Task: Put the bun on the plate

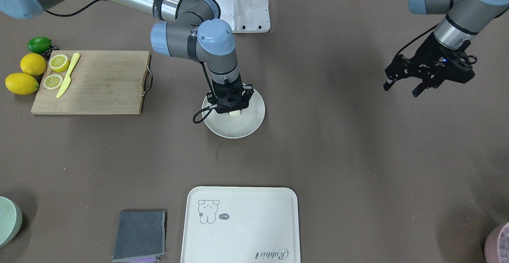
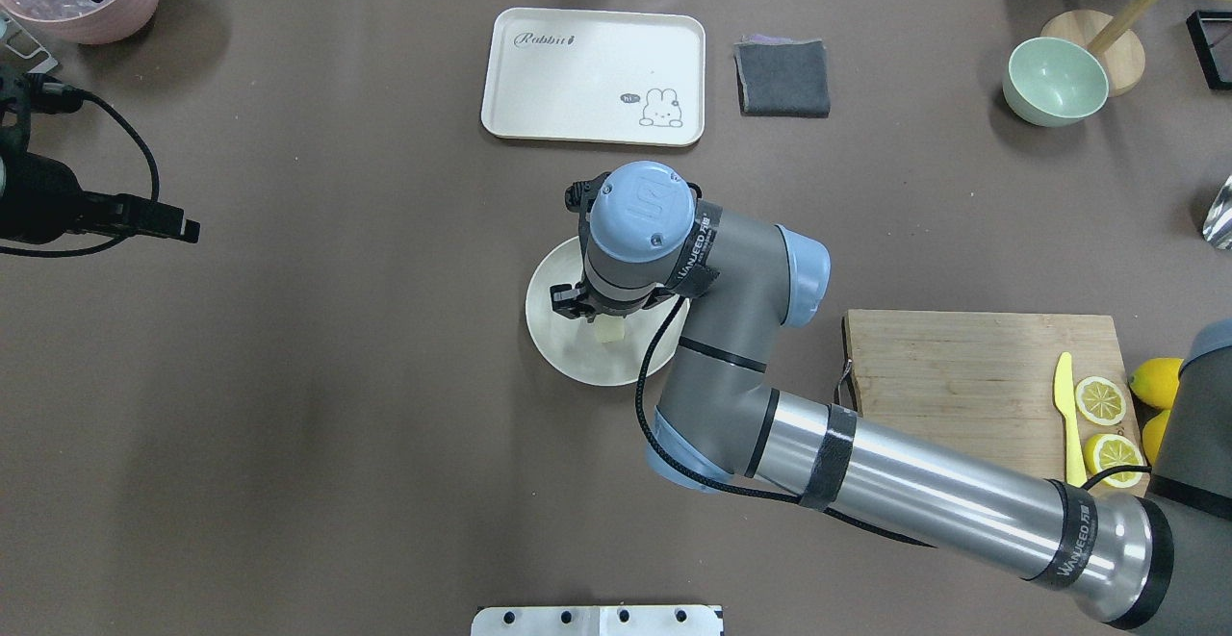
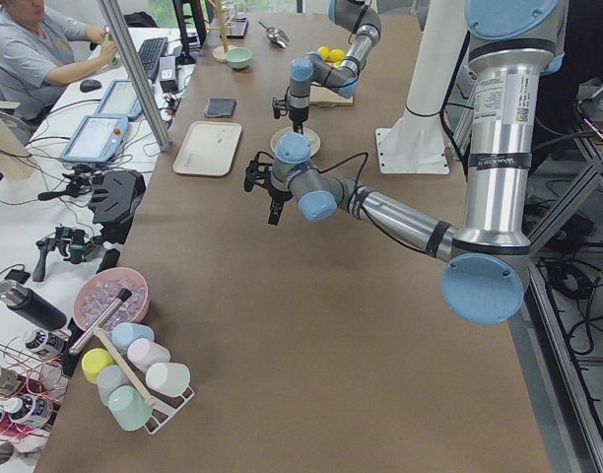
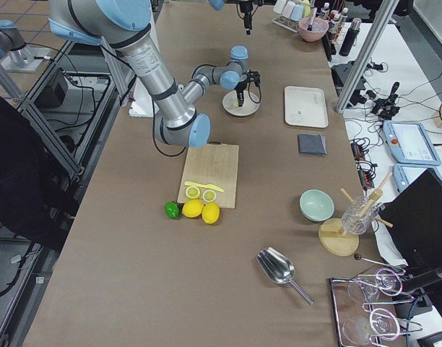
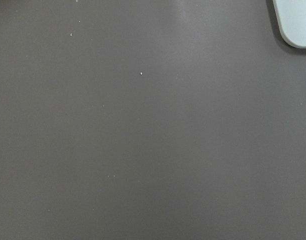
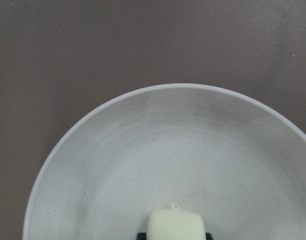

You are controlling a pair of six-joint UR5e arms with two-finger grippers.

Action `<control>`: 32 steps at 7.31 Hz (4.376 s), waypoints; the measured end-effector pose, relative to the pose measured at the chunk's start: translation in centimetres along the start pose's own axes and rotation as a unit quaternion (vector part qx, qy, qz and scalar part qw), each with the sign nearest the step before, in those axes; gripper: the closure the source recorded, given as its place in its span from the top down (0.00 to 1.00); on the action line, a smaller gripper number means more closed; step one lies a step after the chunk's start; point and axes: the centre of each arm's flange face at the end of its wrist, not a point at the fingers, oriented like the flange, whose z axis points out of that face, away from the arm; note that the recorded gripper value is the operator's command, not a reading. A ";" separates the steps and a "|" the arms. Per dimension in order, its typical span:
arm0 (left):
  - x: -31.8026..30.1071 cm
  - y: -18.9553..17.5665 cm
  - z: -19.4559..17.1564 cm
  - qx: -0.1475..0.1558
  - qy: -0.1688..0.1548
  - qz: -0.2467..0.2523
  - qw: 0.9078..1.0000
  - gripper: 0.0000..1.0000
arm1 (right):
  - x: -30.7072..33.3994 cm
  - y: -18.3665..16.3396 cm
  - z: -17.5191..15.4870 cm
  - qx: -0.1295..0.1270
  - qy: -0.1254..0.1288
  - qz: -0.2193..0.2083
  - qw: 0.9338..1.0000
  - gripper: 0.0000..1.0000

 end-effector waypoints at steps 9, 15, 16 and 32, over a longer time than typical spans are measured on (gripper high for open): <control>-6.9 0.1 -1.7 -0.015 -0.017 0.040 0.999 0.97 | 18.3 -3.2 -11.2 -0.007 0.013 -0.011 1.000 1.00; -23.0 7.1 -6.4 -0.052 -0.046 -0.009 0.998 0.97 | 61.4 -3.4 -18.1 -0.065 0.048 -0.098 0.992 1.00; -23.8 7.6 -6.4 -0.051 -0.056 -0.014 0.997 0.97 | 66.6 -3.0 -18.5 -0.070 0.054 -0.100 0.991 1.00; -28.0 8.6 -9.9 -0.033 -0.031 -0.070 0.996 0.98 | 77.6 2.7 -19.3 -0.083 0.049 -0.072 0.993 1.00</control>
